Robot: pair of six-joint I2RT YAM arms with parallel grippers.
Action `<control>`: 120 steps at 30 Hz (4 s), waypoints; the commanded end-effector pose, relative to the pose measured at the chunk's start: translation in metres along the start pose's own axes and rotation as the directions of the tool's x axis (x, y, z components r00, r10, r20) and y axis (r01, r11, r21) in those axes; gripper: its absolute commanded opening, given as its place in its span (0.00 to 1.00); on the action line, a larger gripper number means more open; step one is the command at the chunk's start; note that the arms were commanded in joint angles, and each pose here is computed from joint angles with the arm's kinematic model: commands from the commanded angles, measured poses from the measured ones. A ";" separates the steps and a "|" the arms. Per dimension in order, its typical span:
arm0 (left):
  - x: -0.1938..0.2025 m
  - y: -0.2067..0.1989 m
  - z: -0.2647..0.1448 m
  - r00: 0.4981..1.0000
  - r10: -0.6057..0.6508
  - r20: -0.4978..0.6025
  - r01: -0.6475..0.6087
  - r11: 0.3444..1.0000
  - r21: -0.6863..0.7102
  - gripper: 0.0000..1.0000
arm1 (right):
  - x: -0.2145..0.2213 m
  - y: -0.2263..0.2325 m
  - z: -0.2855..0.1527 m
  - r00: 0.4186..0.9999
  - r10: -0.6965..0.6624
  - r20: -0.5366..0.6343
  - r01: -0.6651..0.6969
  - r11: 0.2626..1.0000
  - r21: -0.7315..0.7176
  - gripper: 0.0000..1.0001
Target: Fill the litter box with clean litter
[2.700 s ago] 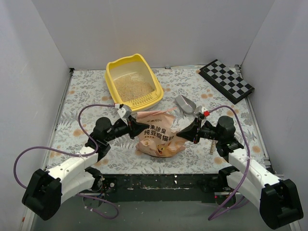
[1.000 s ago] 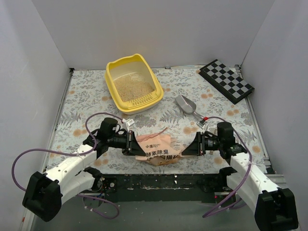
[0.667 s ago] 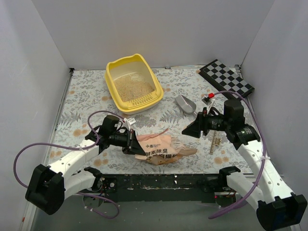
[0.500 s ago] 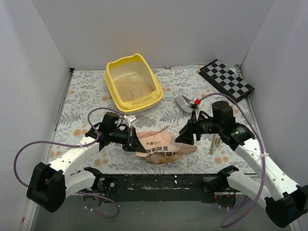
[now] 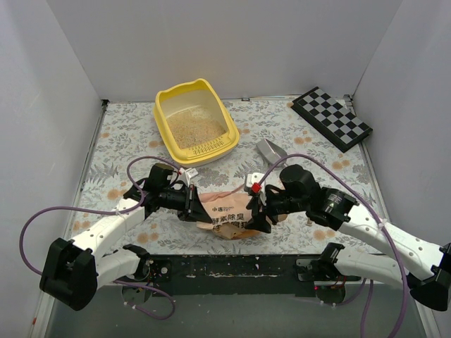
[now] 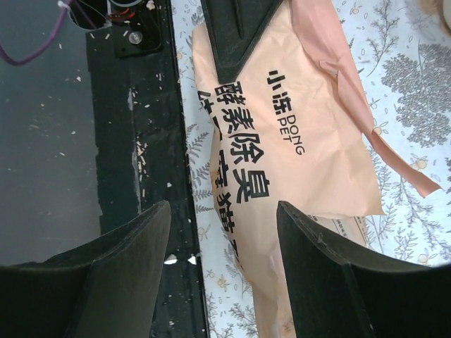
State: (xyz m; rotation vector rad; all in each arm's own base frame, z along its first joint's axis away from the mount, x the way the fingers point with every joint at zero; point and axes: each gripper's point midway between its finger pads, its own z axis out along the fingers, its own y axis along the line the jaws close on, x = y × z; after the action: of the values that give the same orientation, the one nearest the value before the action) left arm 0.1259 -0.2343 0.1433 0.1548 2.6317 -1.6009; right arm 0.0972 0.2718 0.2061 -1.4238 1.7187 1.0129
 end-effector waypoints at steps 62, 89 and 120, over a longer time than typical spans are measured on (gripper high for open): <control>-0.052 -0.102 0.011 0.404 0.896 0.182 -0.897 0.427 -0.109 0.53 | 0.040 -0.047 0.026 0.969 0.114 -0.221 -0.126 0.991 -0.037 0.01; -0.031 -0.014 0.069 0.277 0.958 0.076 -0.960 0.279 -0.009 0.37 | 0.036 -0.042 0.017 0.987 0.119 -0.107 -0.122 0.992 -0.026 0.01; -0.032 -0.011 0.020 0.451 0.890 0.066 -0.854 0.452 -0.256 0.00 | 0.039 -0.077 0.052 0.982 0.026 -0.188 -0.035 0.998 -0.044 0.12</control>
State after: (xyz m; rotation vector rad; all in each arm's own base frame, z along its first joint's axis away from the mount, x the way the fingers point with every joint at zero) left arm 0.1668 -0.2615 0.1507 1.1272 1.8667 -0.8336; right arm 0.1558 0.3025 0.1421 -1.5951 1.8204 1.0435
